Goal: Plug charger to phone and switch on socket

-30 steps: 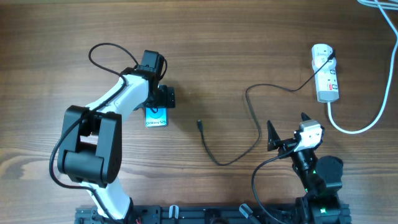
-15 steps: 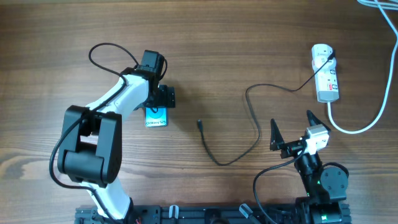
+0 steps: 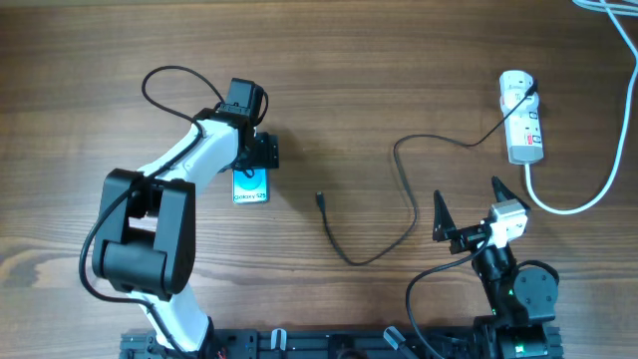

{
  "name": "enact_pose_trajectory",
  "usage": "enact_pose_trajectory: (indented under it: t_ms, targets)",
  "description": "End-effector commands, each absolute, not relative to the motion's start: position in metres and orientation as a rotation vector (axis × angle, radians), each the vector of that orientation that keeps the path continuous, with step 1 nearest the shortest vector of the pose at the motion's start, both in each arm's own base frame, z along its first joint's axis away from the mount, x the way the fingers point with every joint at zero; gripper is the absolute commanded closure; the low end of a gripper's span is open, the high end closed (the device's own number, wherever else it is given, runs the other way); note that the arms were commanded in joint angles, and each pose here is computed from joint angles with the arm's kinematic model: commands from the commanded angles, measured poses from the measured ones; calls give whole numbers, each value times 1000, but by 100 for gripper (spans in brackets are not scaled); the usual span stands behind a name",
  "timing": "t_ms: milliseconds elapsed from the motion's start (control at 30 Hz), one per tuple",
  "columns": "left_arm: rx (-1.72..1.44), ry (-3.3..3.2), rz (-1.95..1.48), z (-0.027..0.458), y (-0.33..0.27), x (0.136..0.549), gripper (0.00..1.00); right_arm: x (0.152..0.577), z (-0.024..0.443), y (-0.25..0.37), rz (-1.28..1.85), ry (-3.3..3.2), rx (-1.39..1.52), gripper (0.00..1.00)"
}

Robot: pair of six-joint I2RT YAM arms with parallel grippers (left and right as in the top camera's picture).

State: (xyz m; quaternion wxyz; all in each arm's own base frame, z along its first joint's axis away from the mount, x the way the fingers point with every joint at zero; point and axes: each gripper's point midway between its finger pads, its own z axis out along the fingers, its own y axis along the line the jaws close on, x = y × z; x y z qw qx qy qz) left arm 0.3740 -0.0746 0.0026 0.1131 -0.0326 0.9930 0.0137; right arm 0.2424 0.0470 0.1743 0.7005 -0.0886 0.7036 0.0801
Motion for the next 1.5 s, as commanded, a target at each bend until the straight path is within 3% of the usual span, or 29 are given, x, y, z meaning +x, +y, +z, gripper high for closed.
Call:
enact_pose_trajectory:
  t_ms: [0, 100, 267, 467, 833, 1100, 1267, 1467]
  targets:
    - [-226, 2724, 19, 58, -71, 401, 12, 242, 178, 47, 173, 1549, -203, 0]
    - [-251, 2712, -21, 67, -75, 399, 11, 242, 178, 47, 173, 1549, -204, 0]
    - [-378, 2814, 14, 36, -67, 369, 5, 242, 178, 47, 173, 1549, -204, 0]
    - [-432, 2901, 16, -8, -64, 333, 6, 242, 178, 47, 173, 1548, -204, 0]
    - [-349, 2877, 5, -9, -66, 341, 0, 242, 178, 47, 173, 1549, -203, 0]
    - [-182, 2933, -73, -16, -78, 335, 6, 242, 178, 47, 173, 1549, -203, 0]
    - [-108, 2916, -73, -15, -79, 340, 0, 242, 178, 47, 173, 1549, -204, 0]
    - [-108, 2934, -65, -15, -78, 336, 9, 242, 178, 47, 173, 1549, -204, 0]
